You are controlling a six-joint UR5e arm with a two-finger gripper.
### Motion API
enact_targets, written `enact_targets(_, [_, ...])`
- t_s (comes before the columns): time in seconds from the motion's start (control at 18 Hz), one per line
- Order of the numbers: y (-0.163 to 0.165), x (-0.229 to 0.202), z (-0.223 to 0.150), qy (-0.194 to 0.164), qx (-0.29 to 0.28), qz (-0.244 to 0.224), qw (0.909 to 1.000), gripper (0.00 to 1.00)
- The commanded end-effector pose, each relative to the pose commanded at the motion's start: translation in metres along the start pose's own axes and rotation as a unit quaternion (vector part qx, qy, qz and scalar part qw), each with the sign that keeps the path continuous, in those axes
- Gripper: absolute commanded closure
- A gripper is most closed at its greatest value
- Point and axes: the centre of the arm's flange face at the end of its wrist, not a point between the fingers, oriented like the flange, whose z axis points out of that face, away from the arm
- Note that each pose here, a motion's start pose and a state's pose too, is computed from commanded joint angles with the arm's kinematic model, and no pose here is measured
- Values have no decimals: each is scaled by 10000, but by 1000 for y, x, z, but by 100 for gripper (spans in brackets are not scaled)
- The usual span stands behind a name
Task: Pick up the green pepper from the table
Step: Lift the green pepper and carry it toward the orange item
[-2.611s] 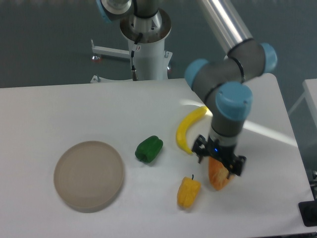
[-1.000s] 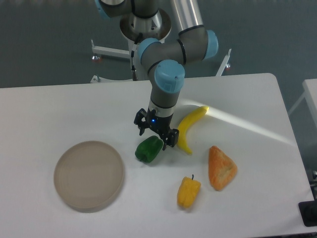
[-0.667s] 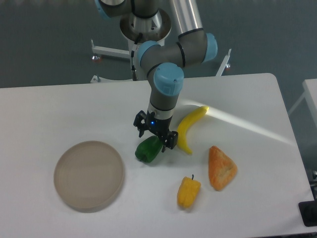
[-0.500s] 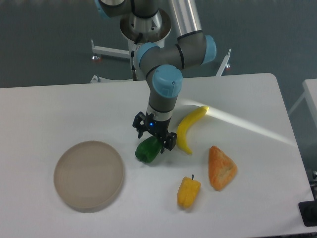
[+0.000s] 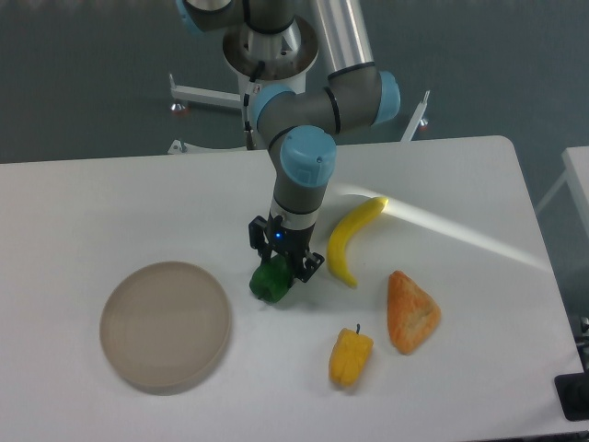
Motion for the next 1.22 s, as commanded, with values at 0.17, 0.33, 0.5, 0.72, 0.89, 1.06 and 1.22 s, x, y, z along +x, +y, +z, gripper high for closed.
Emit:
enact_targets(0.17, [-8, -9, -14, -146, 57, 39, 9999, 65])
enact_targets(0.33, [-15, -31, -40, -399, 160, 23, 9991, 65])
enact_targets(0.5, [-10, -64, -66, -600, 195, 204, 9978, 65])
enact_targets(0.72, [-3, -113, -97, -551, 36, 470, 9974, 65])
enact_targets(0.89, [15, -156, -111, -645, -28, 941, 9935, 65])
enact_targets(1.06, [45, -180, -120, -740, -82, 1115, 9910, 65])
enact_targets(1.22, [54, -187, -121, -777, -117, 1180, 9899, 65])
